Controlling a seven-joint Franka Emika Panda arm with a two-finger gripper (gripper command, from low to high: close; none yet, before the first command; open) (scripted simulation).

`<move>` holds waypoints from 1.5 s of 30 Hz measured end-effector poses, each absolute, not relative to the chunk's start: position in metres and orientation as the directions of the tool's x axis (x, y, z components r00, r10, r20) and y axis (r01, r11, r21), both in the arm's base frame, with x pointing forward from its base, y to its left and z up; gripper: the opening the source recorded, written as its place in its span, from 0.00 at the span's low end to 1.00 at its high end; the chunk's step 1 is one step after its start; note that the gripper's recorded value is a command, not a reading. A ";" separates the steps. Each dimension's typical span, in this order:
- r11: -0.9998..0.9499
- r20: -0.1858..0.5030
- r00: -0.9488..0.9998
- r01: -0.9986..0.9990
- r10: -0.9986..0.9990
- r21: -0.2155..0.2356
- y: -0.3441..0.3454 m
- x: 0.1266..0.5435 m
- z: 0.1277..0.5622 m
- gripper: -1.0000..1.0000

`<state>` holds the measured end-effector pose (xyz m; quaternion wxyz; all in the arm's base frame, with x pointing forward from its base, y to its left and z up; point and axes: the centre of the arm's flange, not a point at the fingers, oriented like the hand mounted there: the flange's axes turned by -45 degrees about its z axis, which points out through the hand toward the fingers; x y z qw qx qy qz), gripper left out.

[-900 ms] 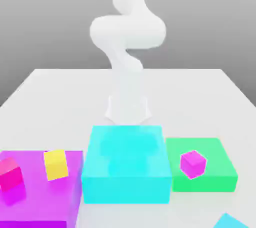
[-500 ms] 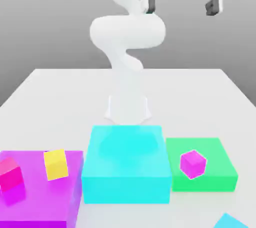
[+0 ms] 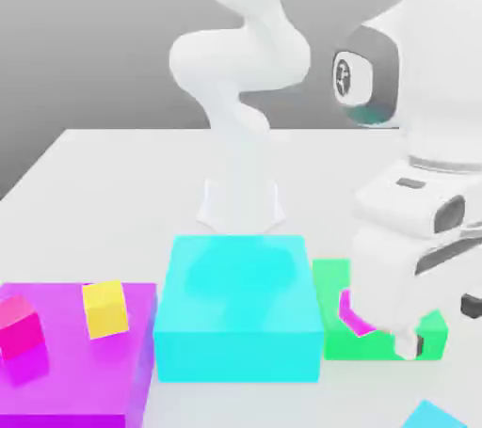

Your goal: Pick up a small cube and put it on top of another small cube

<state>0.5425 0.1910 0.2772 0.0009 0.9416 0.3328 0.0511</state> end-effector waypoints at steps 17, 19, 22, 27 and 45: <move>-0.710 0.000 0.710 0.704 0.704 -0.001 0.217 0.530 0.162 0.00; -0.710 0.000 0.710 0.704 0.704 -0.001 0.216 0.528 0.190 0.00; -0.714 0.001 0.714 0.700 0.700 -0.004 0.211 0.509 0.220 0.00; -0.722 0.002 0.722 0.692 0.692 -0.007 0.200 0.469 0.259 0.00; -0.738 -0.001 0.738 0.674 0.674 -0.001 0.167 0.374 0.248 1.00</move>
